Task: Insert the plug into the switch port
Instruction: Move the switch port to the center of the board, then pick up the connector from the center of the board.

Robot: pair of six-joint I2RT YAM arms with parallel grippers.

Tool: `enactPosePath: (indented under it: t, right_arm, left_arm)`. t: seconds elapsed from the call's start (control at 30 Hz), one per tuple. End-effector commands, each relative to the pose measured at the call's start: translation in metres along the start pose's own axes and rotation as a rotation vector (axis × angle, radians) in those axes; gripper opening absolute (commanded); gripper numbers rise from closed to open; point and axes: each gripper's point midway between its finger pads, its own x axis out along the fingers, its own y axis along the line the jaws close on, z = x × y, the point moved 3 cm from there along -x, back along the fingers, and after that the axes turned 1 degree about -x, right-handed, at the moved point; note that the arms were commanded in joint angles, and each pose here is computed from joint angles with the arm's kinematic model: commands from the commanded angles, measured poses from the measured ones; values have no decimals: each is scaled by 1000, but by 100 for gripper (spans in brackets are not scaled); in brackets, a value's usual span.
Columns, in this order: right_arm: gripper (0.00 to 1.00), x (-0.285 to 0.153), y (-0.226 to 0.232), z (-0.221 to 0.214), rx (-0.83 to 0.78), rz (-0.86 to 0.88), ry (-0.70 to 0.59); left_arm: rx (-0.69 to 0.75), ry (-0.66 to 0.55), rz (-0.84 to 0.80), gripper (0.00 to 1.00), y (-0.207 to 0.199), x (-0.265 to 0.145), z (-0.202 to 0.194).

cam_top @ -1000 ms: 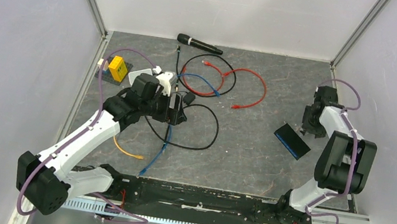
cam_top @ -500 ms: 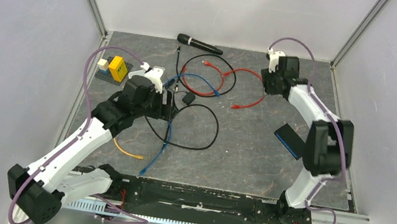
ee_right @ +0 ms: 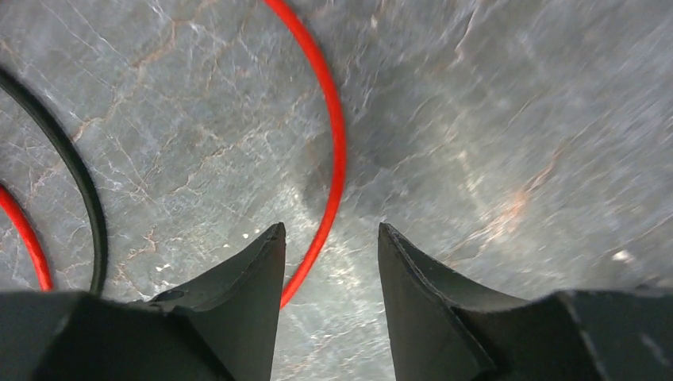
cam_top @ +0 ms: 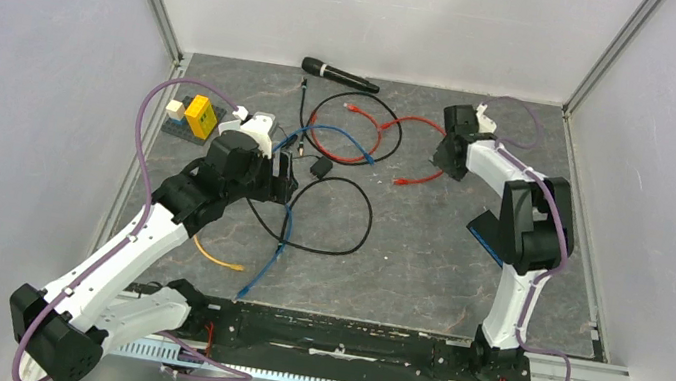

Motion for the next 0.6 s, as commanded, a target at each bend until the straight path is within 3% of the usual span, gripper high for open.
enactPosePath:
  t: [0.0,0.33,0.47,0.5,0.57]
  right_arm:
    - [49,4,17,-18,246,-82,10]
    - [42,8,30,-56,336,-187,31]
    - [6,10,30,-54,251,-182,16]
    - [0,9,25,-49,210,-190,-6]
    - [0,2,17,-32,108,-178,-73]
  left_arm:
    - [12,-42,-17,82,-4,0,10]
    - [12,-61,-23,82,-4,-4,12]
    - [13,-71,-16,82,-3,-6,14]
    - [15,-73,-18,82,-3,-7,14]
    - [22,-78,-17,82,-3,-7,15]
